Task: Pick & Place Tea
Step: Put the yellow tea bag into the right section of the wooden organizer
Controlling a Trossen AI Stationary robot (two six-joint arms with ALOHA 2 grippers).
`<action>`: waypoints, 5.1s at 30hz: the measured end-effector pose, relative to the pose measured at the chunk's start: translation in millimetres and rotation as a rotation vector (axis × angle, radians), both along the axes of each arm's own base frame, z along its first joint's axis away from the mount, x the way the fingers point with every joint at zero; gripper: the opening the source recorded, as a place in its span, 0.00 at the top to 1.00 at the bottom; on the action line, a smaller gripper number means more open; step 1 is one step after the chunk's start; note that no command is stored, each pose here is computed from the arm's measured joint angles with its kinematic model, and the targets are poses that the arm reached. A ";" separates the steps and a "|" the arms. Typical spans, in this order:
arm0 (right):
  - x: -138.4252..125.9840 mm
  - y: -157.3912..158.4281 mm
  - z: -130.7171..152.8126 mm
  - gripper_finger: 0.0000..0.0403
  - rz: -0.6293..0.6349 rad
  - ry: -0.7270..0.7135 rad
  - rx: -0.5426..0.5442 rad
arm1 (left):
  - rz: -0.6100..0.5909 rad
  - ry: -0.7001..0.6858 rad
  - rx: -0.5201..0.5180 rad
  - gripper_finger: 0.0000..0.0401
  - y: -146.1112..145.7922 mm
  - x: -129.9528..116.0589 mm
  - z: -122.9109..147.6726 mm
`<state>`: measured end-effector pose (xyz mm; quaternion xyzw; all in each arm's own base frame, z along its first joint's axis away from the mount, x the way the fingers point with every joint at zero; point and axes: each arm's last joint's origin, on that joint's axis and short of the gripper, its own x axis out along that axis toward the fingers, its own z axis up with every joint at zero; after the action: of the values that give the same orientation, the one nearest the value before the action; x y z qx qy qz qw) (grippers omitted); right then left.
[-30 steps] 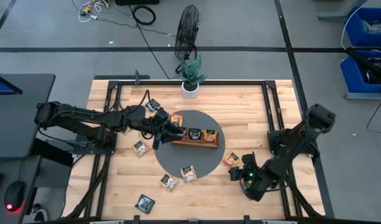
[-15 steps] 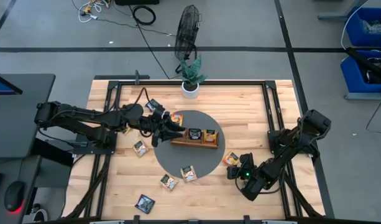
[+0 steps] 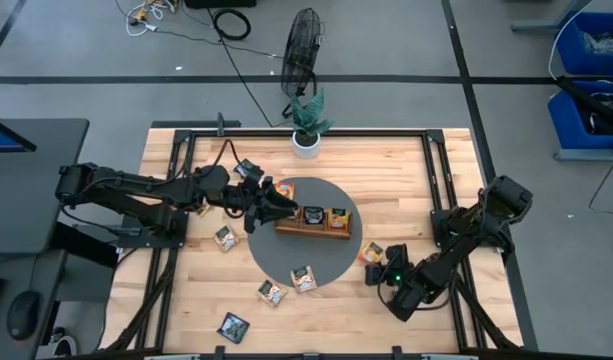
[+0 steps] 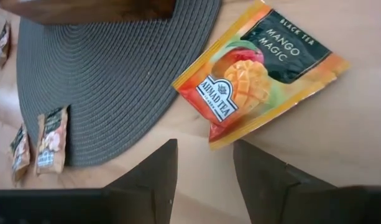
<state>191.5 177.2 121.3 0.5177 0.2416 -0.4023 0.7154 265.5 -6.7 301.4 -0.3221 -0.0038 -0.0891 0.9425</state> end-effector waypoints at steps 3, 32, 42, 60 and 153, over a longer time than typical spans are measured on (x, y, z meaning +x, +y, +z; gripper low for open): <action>0.3 -1.7 0.0 0.59 -0.006 0.000 -0.014 | -0.001 0.002 -0.007 0.55 -0.1 0.0 0.0; -76.4 -63.0 197.1 0.65 0.334 -0.599 -0.545 | 0.021 -0.004 0.020 0.55 3.5 0.2 0.4; -113.3 -114.3 156.1 0.67 0.419 -0.444 -0.335 | 0.104 0.000 -0.042 0.55 12.6 0.3 0.8; -108.5 -105.8 16.3 0.67 0.138 -0.429 0.185 | 0.170 -0.013 -0.048 0.55 14.5 0.3 2.0; 34.8 -80.2 123.2 1.00 0.462 0.063 -0.704 | 0.149 -0.010 -0.070 0.55 17.9 0.1 1.9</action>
<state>226.3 97.1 244.5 0.1613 0.2210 -0.3047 0.9123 265.6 11.1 303.2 -0.3531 -0.0354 -0.0203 0.9347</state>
